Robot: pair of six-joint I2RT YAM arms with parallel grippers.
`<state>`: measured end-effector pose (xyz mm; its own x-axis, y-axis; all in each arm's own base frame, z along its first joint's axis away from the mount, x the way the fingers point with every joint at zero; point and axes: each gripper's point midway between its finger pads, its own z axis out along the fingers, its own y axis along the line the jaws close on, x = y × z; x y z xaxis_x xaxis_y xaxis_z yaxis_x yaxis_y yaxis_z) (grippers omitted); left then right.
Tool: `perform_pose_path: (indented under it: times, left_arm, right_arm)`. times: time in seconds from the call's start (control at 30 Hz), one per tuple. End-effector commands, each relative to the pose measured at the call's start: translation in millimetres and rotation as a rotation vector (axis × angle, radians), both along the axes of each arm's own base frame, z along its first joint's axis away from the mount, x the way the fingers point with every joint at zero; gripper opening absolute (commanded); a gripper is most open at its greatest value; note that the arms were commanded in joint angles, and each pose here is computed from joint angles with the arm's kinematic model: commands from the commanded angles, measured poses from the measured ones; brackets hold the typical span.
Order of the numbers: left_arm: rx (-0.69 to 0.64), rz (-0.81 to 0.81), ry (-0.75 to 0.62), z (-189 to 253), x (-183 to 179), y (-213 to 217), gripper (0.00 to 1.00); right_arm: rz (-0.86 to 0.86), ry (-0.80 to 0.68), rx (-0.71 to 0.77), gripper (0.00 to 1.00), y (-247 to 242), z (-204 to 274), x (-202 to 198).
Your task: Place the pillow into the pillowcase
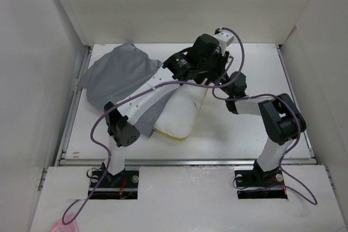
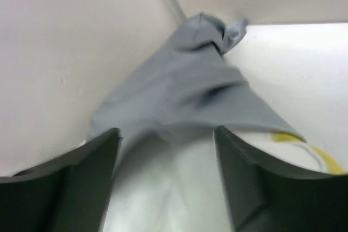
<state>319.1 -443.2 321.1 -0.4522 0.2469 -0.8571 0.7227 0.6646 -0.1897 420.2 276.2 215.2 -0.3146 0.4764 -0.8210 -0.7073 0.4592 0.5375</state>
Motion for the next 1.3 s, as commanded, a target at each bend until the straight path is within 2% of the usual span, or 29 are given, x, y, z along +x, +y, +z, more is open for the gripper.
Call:
perform_pose_path:
  times: [0.0,0.03,0.07,0.13,0.17,0.2,0.23,0.3,0.33,0.37,0.47,0.5,0.57,0.63,0.7,0.83,1.0,1.03,1.1,1.13,1.23,1.27]
  left_arm:
    - [-0.06,0.124,-0.009,23,21,31,0.33]
    - [-0.052,0.152,-0.016,22,25,38,0.49]
    - [-0.055,0.193,-0.031,25,29,44,0.53]
    - [-0.058,0.238,-0.049,28,34,62,0.6]
    - [-0.065,0.252,-0.045,27,33,66,0.73]
    - [-0.081,0.303,-0.049,35,34,82,0.9]
    - [-0.09,0.332,-0.051,36,38,91,1.0]
    - [-0.046,0.417,-0.023,11,38,112,1.0]
    - [-0.089,0.468,-0.014,18,35,127,1.0]
    - [-0.038,0.526,0.026,-14,35,144,1.0]
    - [-0.088,0.636,0.104,-34,25,180,1.0]
    - [-0.048,0.659,0.154,-67,18,192,1.0]
    - [-0.09,0.686,0.173,-72,9,211,1.0]
    - [-0.048,0.734,0.222,-109,-8,232,1.0]
    - [-0.068,0.773,0.232,-111,-11,242,1.0]
    - [0.012,0.857,0.314,-172,-19,268,1.0]
    - [0.025,0.849,0.352,-206,7,265,1.0]
    - [0.071,0.826,0.373,-223,12,260,1.0]
    - [0.051,0.804,0.355,-220,34,250,1.0]
    - [0.094,0.753,0.377,-238,39,241,1.0]
    - [0.076,0.657,0.366,-231,68,212,1.0]
    - [0.109,0.626,0.379,-246,72,201,0.99]
  right_arm:
    - [-0.063,-0.069,-0.003,0.87,-11,39,-8]
    - [-0.081,0.028,-0.067,0.89,-14,16,-7]
    - [-0.099,0.031,-0.098,1.0,-19,18,-11]
    - [-0.192,0.088,-0.165,1.0,-38,3,-8]
    - [-0.223,0.179,-0.225,1.0,-47,-22,-14]
    - [-0.265,0.17,-0.261,1.0,-57,-16,-17]
    - [-0.306,0.19,-0.307,1.0,-66,-22,-17]
    - [-0.382,0.22,-0.391,1.0,-87,-27,-23]
    - [-0.396,0.211,-0.421,1.0,-91,-26,-25]
    - [-0.403,0.222,-0.429,1.0,-96,-27,-33]
    - [-0.387,0.227,-0.431,1.0,-96,-32,-41]
    - [-0.375,0.234,-0.435,1.0,-95,-37,-43]
    - [-0.361,0.244,-0.461,1.0,-95,-43,-46]
    - [-0.345,0.234,-0.486,1.0,-95,-45,-48]
    - [-0.349,0.257,-0.501,1.0,-97,-51,-50]
    - [-0.31,0.226,-0.517,1.0,-95,-53,-59]
    - [-0.304,0.158,-0.515,1.0,-96,-42,-65]
    - [-0.316,0.16,-0.517,1.0,-98,-42,-64]
    - [-0.331,0.152,-0.513,1.0,-100,-38,-63]
    - [-0.343,0.152,-0.515,1.0,-102,-36,-63]
    - [-0.352,0.17,-0.538,1.0,-106,-42,-64]
    - [-0.355,0.145,-0.54,1.0,-106,-35,-63]
